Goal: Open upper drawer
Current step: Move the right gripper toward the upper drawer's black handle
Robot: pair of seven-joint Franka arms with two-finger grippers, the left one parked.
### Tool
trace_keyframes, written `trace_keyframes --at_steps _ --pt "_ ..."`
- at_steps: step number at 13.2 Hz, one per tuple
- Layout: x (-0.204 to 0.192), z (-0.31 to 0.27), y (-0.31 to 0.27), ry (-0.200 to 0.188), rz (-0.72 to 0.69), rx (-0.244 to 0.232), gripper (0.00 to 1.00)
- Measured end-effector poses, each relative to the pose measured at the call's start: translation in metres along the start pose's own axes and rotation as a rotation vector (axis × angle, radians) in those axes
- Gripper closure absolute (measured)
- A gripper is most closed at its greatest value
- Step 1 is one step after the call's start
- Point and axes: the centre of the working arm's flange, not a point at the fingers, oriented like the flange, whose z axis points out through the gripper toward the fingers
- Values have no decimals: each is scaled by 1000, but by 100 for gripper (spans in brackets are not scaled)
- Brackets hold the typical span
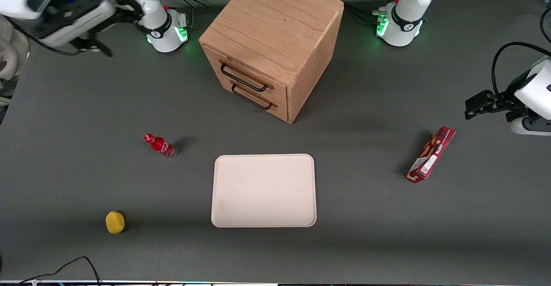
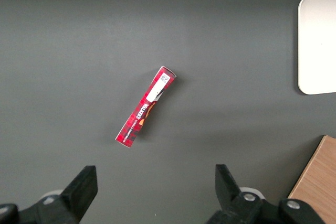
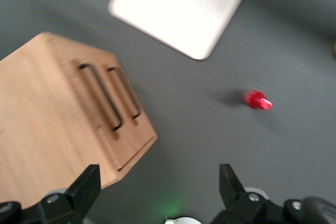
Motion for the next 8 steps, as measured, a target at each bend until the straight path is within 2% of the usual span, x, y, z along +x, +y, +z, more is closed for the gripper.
trace_keyframes --at_steps 2,3,8 --pt "14 15 -1 -4 -101 92 0" --pt "23 25 -2 -4 -128 123 0" --pt "79 107 -20 -75 -195 225 0"
